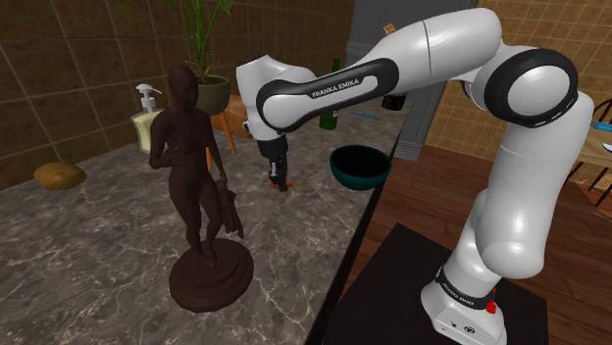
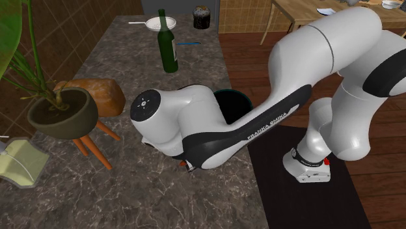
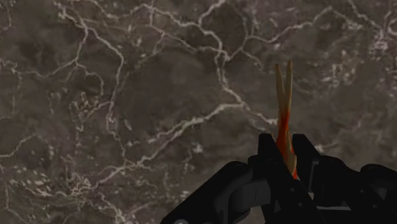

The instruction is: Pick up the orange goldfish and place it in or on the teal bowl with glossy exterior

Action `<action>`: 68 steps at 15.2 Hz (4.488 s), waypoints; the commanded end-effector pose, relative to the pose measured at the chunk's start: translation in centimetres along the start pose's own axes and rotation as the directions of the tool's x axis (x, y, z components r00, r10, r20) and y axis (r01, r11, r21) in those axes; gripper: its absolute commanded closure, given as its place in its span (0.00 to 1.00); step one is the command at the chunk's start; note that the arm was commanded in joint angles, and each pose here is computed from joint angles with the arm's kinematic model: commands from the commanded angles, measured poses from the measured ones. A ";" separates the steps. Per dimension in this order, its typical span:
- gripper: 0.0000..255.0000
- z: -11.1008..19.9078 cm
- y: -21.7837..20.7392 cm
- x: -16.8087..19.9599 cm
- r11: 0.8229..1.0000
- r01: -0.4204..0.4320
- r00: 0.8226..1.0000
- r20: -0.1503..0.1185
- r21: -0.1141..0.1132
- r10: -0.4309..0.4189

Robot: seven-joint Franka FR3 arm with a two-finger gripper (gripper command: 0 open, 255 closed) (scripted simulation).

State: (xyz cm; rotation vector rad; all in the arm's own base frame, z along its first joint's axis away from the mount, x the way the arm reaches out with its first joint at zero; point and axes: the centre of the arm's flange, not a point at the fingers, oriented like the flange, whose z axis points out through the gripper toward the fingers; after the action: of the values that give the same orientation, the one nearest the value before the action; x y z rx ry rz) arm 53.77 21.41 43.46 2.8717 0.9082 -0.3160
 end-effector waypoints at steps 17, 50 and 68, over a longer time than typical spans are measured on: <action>1.00 -9.2 0.5 -2.2 1.000 0.000 1.000 0.000 0.000 0.000; 1.00 -6.5 13.5 -25.0 1.000 0.000 1.000 0.000 0.000 0.000; 1.00 -1.3 13.3 -23.8 1.000 0.000 1.000 0.000 0.000 0.000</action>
State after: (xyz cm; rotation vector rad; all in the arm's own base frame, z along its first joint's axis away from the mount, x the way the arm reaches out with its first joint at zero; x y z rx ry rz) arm 42.67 -2.36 50.77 2.8716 0.9084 -0.3168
